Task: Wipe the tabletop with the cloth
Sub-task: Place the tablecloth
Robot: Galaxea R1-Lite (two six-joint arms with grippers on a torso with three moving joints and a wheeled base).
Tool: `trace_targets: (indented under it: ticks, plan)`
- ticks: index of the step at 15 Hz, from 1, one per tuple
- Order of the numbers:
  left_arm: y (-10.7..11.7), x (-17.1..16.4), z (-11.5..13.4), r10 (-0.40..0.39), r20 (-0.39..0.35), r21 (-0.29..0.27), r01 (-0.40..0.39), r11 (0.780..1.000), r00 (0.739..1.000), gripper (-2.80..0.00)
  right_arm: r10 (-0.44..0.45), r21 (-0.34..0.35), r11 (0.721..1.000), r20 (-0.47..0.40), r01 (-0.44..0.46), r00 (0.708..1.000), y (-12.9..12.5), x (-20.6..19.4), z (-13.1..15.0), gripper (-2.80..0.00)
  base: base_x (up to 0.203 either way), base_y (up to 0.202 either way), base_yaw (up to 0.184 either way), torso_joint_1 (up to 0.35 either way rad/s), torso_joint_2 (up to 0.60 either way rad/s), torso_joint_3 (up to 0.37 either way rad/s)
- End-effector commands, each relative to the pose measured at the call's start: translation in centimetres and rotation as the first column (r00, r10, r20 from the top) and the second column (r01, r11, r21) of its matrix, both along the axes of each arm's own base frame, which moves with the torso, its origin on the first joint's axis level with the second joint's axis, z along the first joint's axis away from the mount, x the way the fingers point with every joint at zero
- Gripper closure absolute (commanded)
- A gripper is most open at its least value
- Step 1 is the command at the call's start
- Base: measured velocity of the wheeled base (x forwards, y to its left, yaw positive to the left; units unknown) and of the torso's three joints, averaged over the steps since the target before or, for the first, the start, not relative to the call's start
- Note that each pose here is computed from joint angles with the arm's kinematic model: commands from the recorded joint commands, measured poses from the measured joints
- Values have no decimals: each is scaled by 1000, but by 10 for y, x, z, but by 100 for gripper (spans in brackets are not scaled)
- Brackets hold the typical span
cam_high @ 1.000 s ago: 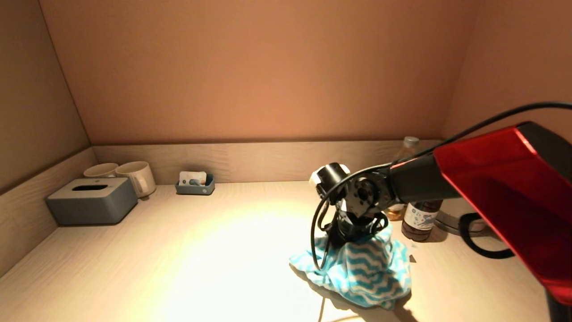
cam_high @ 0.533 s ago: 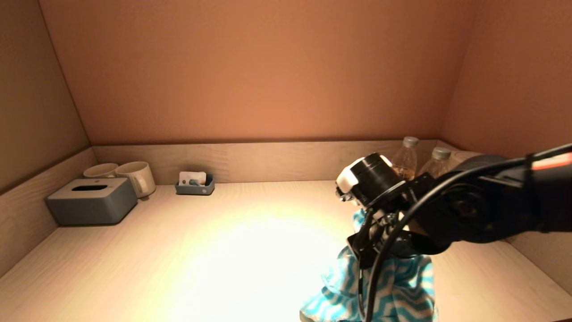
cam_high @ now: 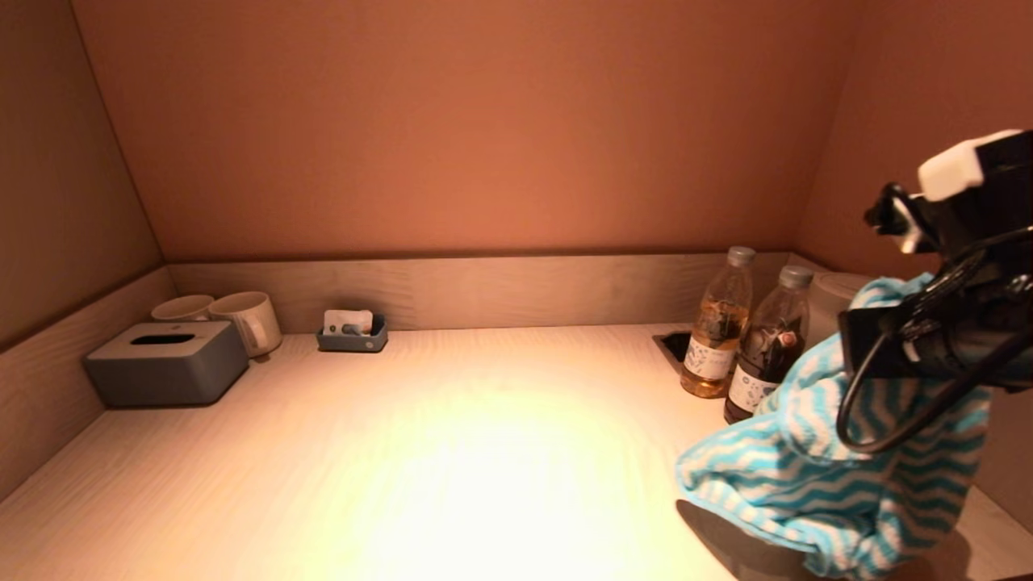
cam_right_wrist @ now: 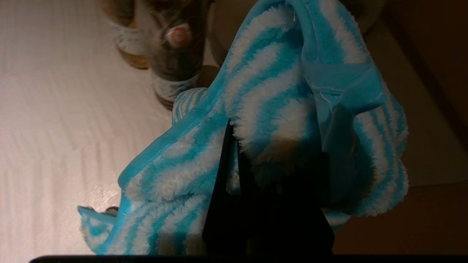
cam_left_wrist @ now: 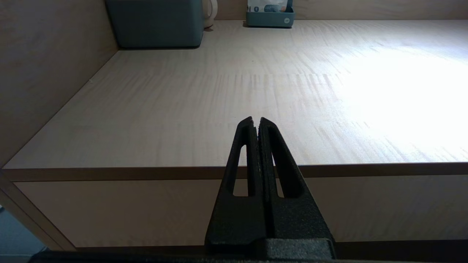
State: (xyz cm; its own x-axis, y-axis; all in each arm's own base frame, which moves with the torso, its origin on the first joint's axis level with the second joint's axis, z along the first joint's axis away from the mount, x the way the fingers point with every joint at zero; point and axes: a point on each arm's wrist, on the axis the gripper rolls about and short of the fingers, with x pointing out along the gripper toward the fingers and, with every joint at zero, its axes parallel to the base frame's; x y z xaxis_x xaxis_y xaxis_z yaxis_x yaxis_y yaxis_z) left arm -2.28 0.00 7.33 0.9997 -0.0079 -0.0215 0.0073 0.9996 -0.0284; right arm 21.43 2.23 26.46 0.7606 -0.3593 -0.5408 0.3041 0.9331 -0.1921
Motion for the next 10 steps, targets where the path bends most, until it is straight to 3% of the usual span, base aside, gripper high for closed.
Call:
trace_targets:
  ticks: [1, 4, 10]
  plan:
    - [0, 0, 0, 0, 0, -1, 0, 1000, 1000, 0, -128, 8, 992, 98, 128, 987, -28, -6, 14, 0, 0, 0, 0, 0, 0, 0]
    - [0, 0, 0, 0, 0, -1, 0, 1000, 1000, 0, -260, -9, 964, 178, 266, 949, -65, 3, 16, 0, 0, 0, 0, 0, 0, 0]
    - [0, 0, 0, 0, 0, -1, 0, 1000, 1000, 0, -330, -26, 942, 129, 335, 935, -97, 64, -30, 0, 0, 0, 0, 0, 0, 0]
